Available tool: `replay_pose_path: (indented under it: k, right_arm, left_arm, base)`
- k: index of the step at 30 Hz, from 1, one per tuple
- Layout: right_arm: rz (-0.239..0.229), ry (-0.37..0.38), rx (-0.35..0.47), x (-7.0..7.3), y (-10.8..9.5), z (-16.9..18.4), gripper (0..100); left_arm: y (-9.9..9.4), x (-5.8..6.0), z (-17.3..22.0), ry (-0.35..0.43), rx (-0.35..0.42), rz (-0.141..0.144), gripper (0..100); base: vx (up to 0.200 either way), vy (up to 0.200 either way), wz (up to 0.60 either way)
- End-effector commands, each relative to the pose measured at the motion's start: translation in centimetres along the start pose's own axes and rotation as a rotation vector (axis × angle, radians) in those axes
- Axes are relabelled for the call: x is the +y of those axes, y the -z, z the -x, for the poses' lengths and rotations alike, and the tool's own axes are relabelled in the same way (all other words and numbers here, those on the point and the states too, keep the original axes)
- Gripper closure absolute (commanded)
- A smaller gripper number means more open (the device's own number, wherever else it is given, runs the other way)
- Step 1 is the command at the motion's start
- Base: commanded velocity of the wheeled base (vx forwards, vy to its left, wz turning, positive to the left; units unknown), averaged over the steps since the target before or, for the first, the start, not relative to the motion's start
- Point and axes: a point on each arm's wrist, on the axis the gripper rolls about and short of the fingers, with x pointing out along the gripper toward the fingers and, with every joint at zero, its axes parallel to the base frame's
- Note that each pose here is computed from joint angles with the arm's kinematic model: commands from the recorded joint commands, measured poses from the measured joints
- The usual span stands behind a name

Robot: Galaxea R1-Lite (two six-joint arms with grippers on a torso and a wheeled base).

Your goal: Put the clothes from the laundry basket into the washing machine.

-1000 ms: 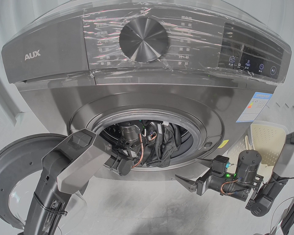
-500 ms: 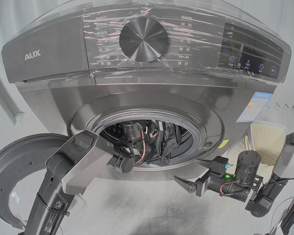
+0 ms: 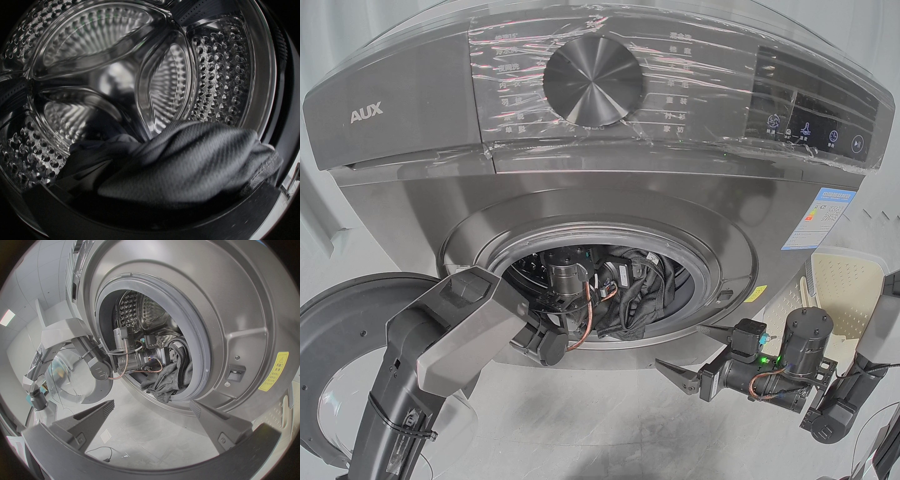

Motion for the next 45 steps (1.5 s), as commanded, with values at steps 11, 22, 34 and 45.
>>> replay_pose_path:
  k: [11,22,34,45]
  right_arm:
    - [0.0,0.001,0.001,0.0,0.0,0.0,0]
    - [-0.002,-0.002,0.011,0.0,0.3,-0.1,0]
    - [-0.002,-0.005,0.014,0.1,0.3,-0.2,0]
    - [-0.003,-0.004,0.029,0.1,0.7,-0.4,0]
  left_arm:
    - [-1.3,-0.4,4.8,0.032,0.192,-0.009,0]
    - [0.6,-1.0,5.6,0.093,0.256,-0.009,0]
    - [1.3,-2.5,3.8,0.137,0.188,0.008,100]
    - [-0.2,1.7,-1.2,-0.113,-0.067,0.025,100]
  base:
    - [0.0,0.0,0.0]
    - [0.0,0.0,0.0]
    - [0.0,0.0,0.0]
    - [0.0,0.0,0.0]
